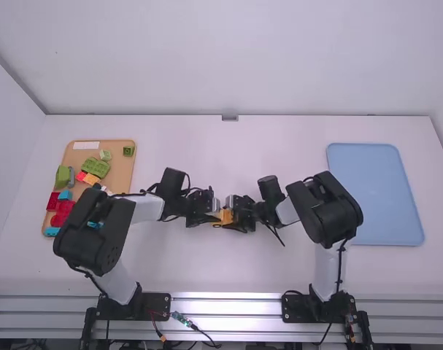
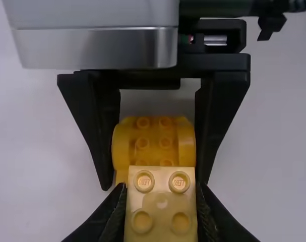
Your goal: Assemble lego blocks to make yellow taxi
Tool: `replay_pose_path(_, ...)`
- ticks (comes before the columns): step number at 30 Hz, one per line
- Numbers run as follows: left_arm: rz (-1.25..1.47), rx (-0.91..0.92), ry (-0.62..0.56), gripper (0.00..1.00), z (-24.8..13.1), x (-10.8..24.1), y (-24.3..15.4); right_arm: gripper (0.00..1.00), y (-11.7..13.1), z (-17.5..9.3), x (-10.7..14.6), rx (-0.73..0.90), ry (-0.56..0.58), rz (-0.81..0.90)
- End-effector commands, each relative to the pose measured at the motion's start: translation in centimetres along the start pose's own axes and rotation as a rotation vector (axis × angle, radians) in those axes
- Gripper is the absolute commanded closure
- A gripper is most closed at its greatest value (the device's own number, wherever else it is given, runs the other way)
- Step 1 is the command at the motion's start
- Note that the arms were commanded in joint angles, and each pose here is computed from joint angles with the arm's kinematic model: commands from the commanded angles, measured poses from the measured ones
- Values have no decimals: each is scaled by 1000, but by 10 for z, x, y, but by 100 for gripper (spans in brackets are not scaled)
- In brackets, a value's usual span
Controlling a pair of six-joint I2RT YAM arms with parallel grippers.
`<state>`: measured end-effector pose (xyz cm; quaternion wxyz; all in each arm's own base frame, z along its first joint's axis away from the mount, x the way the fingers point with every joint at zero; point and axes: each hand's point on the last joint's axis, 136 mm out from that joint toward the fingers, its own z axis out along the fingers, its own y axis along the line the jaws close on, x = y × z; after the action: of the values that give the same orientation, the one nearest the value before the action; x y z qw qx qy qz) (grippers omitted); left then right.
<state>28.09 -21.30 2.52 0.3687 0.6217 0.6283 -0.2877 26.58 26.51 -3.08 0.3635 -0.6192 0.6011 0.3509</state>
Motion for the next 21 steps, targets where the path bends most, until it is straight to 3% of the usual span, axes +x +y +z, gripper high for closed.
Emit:
replay_pose_path(1,5,33,-18,98,3,0,-10,38,9,2,27,13,91,41)
replay_pose_path(21,-11,22,22,98,7,14,-11,38,10,2,25,7,84,41)
